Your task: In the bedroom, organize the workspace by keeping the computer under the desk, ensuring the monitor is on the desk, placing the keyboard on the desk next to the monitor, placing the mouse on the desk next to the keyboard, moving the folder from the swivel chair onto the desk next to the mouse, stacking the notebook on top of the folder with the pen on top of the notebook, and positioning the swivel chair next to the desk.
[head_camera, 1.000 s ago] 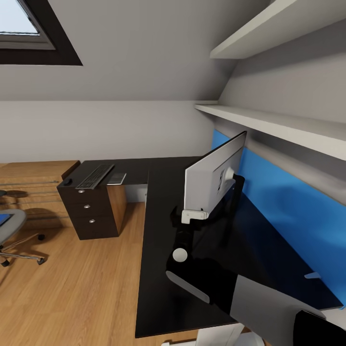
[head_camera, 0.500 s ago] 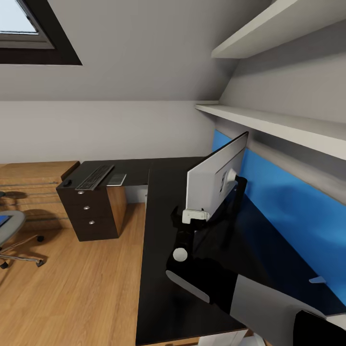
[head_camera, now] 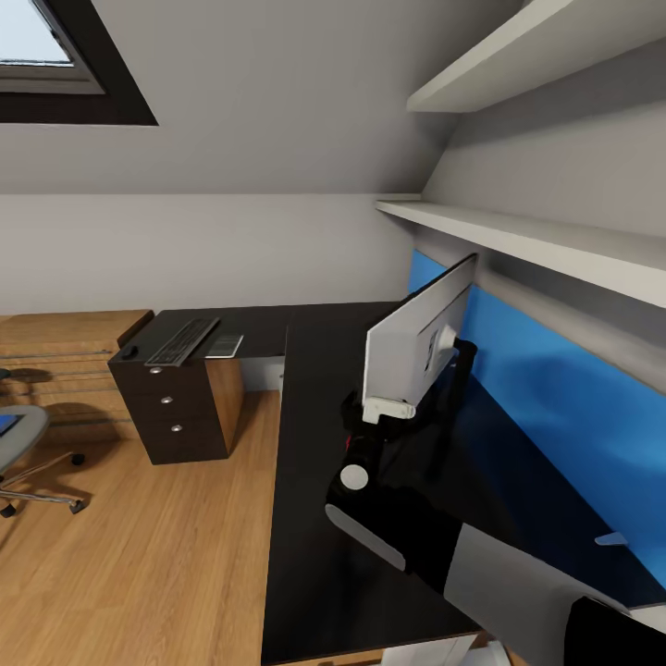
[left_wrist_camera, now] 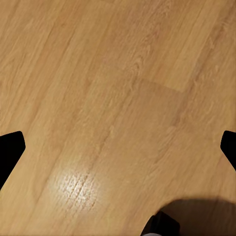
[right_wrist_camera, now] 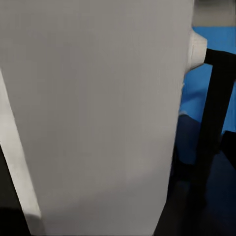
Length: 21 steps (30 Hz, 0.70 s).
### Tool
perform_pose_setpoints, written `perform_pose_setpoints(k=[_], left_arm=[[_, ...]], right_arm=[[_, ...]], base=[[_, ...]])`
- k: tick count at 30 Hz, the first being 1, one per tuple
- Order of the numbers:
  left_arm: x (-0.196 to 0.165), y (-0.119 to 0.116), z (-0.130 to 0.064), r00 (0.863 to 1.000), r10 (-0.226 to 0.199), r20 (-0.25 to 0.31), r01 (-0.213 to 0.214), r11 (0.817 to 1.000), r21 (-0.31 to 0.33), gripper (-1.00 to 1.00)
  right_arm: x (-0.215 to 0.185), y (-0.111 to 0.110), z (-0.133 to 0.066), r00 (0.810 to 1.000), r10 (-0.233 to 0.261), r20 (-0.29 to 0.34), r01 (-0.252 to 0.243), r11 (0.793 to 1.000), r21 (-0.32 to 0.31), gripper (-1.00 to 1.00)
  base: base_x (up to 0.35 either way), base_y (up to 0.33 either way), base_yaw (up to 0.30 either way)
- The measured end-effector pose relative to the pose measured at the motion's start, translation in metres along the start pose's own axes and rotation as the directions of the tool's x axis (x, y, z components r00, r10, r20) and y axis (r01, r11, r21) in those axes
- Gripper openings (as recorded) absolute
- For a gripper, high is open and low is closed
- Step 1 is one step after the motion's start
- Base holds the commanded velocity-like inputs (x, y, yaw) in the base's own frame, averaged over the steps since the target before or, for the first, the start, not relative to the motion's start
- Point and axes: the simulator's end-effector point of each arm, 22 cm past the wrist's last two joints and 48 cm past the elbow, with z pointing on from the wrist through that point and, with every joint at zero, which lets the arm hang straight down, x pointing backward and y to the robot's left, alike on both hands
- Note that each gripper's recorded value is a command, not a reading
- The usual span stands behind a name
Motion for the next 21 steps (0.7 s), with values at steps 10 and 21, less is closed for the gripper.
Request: perform_pose_setpoints(k=[10,21], left_arm=[[0.0004,0.0000,0.0001,1.000,0.001,-0.001,-0.001,1.000,0.000,1.00],[0.0006,0.0000,0.0002,1.000,0.001,-0.001,-0.001,1.000,0.000,1.00]], right_arm=[[0.0001,-0.0012,0.0010,1.000,0.001,-0.001,-0.001,1.000,0.004,1.00],[0.0003,-0.0007,0.0010,1.000,0.000,-0.001,0.000,1.000,0.002,1.00]], base=[[-0.034,-0.104,0.000],[-0.106,-0.147,0.000]])
